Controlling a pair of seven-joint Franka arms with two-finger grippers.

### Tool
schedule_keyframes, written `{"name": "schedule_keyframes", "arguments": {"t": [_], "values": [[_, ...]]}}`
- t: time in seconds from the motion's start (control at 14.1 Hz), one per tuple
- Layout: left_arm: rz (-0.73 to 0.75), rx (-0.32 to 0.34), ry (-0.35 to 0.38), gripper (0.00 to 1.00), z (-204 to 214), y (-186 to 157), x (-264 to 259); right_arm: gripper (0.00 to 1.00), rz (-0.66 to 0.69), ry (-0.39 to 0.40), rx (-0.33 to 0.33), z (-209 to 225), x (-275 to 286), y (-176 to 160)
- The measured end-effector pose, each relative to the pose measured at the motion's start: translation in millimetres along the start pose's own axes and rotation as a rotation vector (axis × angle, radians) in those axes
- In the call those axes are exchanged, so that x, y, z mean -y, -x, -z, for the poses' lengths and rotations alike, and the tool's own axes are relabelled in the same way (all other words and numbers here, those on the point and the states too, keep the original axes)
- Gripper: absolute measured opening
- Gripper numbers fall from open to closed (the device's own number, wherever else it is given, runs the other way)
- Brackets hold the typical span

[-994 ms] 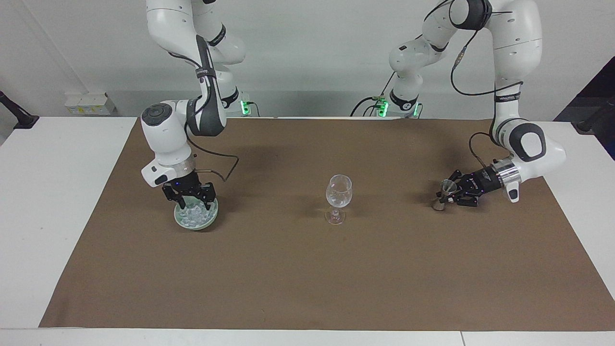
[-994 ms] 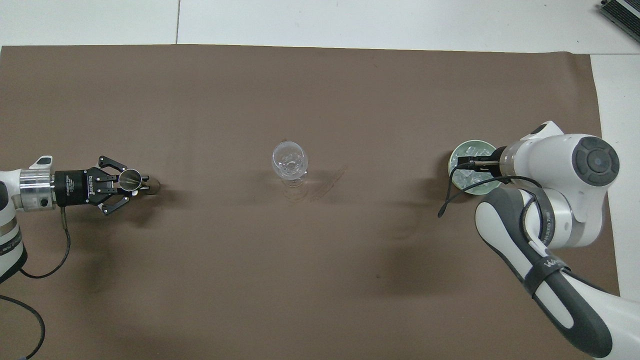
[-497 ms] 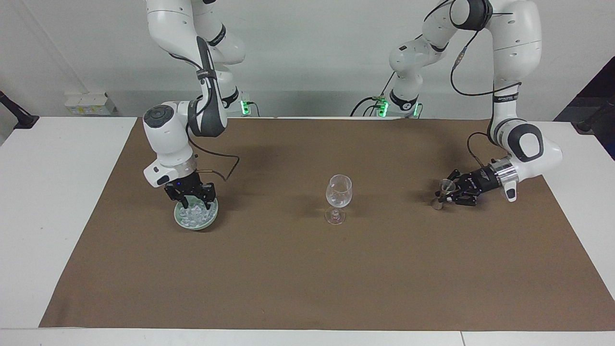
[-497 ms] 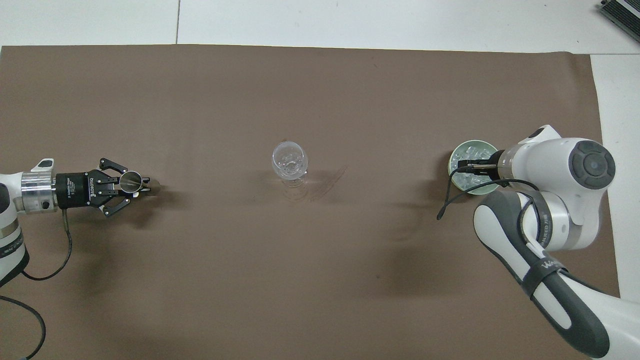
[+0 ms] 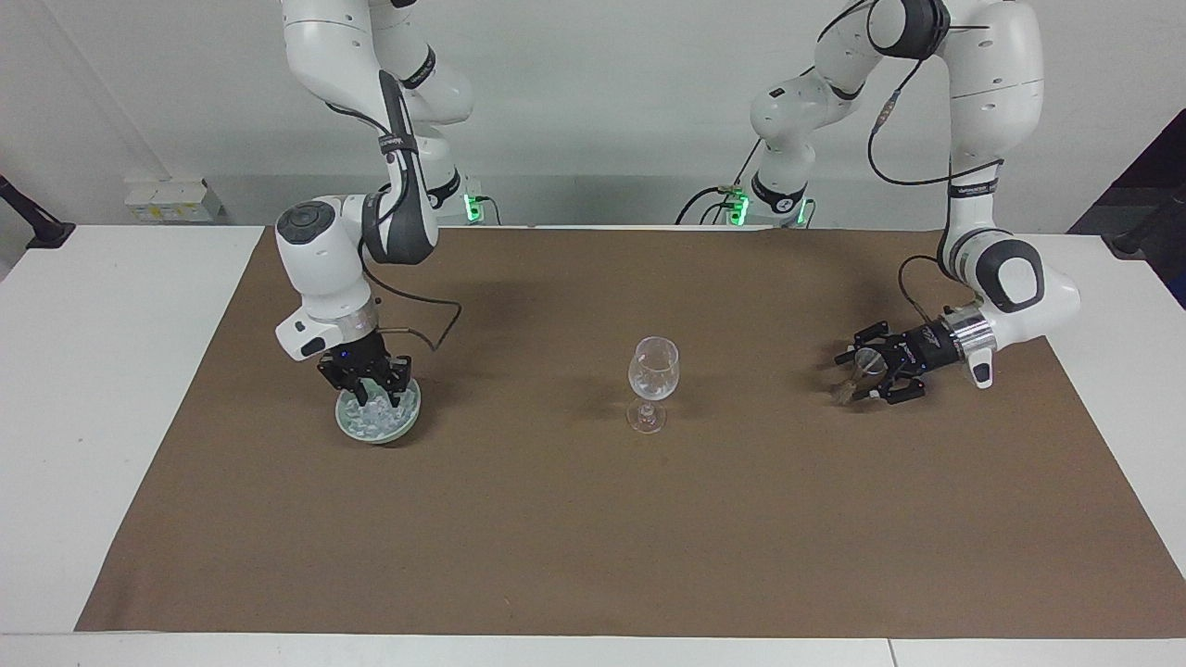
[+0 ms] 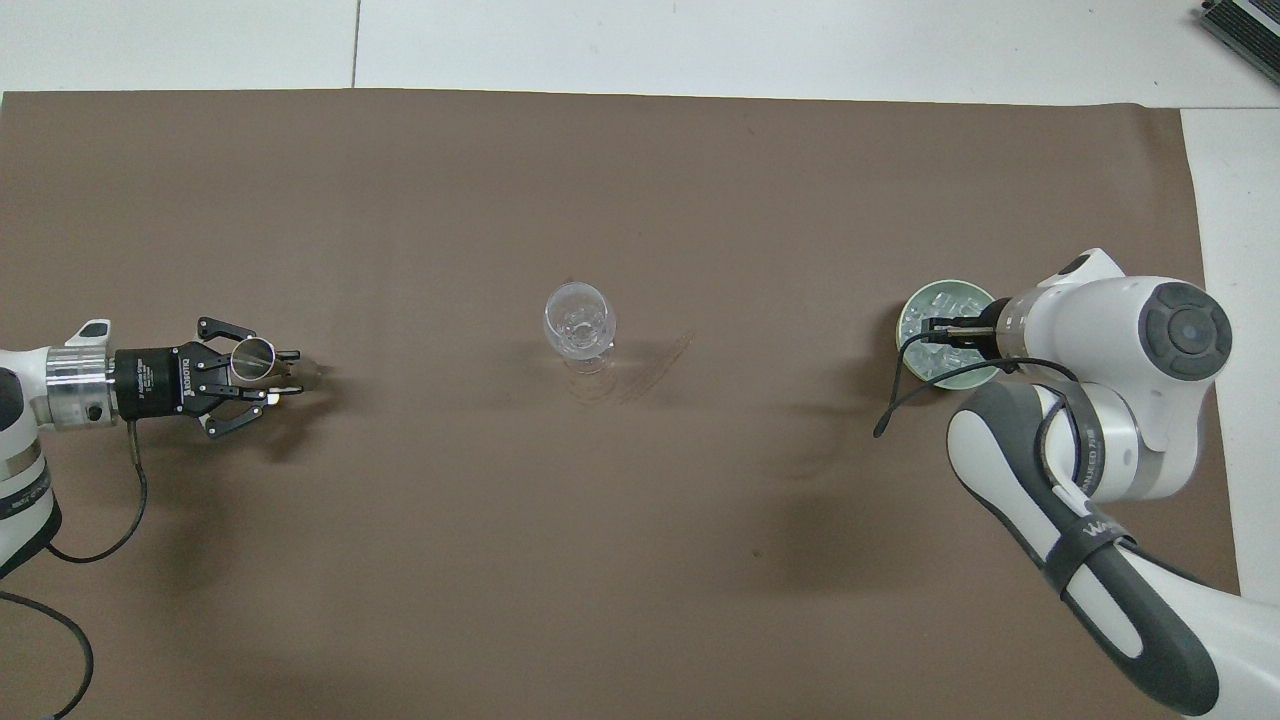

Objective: Pour wine and add ice with both arms
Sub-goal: 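Lower the cup with the left gripper while the right gripper enters the bowl, then open the left gripper and withdraw while the right gripper grasps ice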

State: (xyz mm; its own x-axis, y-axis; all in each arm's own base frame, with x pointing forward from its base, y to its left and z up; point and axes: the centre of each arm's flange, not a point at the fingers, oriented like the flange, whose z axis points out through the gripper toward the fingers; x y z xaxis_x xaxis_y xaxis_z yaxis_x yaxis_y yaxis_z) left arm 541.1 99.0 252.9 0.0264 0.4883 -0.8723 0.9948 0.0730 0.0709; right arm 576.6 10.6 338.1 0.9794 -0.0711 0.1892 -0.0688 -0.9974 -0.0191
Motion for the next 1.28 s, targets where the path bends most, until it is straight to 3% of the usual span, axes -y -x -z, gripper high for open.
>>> {"name": "schedule_keyframes", "arguments": {"t": [0.07,0.14,0.43,0.85,1.21,1.28], "values": [[-0.02,-0.006,0.001,0.98,2.9,-1.7,0.4,0.56,0.0,0.0,0.0,0.0,0.0,0.0],[-0.047,-0.024,-0.008,1.0,7.0,-3.3,1.0,0.56,0.0,0.0,0.0,0.0,0.0,0.0],[-0.179,-0.148,-0.078,1.0,34.1,23.5,-5.5,0.56,0.001,-0.001,-0.02,1.5,0.2,-1.9],[-0.478,-0.49,-0.219,1.0,95.3,113.6,-26.0,0.56,-0.004,0.001,-0.021,1.0,-3.1,-1.7],[-0.804,-0.669,-0.322,1.0,103.1,186.3,-51.0,0.53,-0.004,0.001,-0.019,0.3,-3.2,-1.0],[-0.877,-0.699,-0.353,1.0,101.9,199.4,-53.0,0.47,-0.004,0.001,-0.019,0.1,-3.2,-0.8]]}}
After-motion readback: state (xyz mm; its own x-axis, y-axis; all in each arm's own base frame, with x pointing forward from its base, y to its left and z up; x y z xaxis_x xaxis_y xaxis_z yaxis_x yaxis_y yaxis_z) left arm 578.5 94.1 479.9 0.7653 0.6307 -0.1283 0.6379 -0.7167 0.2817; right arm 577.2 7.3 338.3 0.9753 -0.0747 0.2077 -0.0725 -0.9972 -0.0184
